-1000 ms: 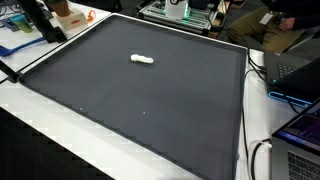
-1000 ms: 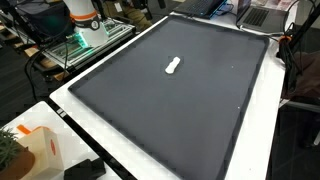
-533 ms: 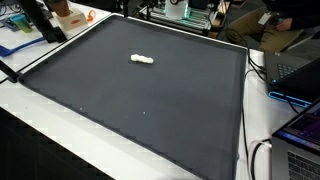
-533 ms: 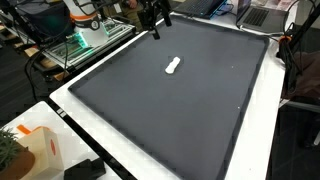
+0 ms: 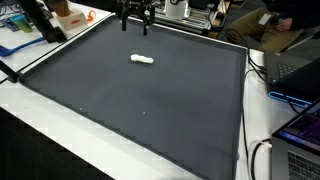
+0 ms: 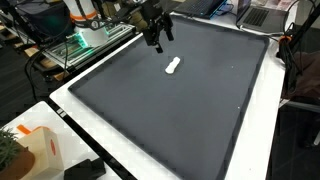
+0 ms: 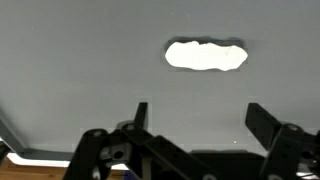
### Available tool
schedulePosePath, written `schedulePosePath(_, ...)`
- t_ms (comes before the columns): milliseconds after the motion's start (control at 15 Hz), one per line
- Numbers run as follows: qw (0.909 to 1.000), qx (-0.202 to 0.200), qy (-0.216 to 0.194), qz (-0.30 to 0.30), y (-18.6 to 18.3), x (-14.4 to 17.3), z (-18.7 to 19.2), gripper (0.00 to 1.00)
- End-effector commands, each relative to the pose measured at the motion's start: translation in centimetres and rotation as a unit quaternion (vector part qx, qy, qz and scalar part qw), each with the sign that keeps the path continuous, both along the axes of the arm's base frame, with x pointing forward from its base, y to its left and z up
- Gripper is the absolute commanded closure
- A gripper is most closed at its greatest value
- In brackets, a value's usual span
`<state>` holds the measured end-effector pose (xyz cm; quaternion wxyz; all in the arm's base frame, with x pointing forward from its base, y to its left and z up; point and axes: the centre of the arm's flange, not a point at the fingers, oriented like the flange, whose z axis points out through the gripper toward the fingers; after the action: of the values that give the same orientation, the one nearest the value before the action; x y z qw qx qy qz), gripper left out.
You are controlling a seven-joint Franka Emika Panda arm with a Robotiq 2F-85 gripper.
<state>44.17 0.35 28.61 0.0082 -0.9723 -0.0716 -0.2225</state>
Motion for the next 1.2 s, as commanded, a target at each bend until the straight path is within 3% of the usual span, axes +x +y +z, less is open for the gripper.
schedulePosePath(0,0.9999,0.002,-0.012,-0.010,0.0,-1.2,-3.0,0.00)
schedulePosePath(67,0.9999,-0.003,-0.008,-0.009,0.3,-0.5,-0.8,0.00)
schedulePosePath(467,0.9999,-0.002,-0.007,-0.010,0.8,-0.7,-1.2,0.00)
schedulePosePath(867,0.9950,0.029,-0.086,-0.043,0.7,-1.9,0.0,0.00)
schedulePosePath(1133,0.9962,0.027,-0.076,-0.033,1.0,-2.5,-0.7,0.00)
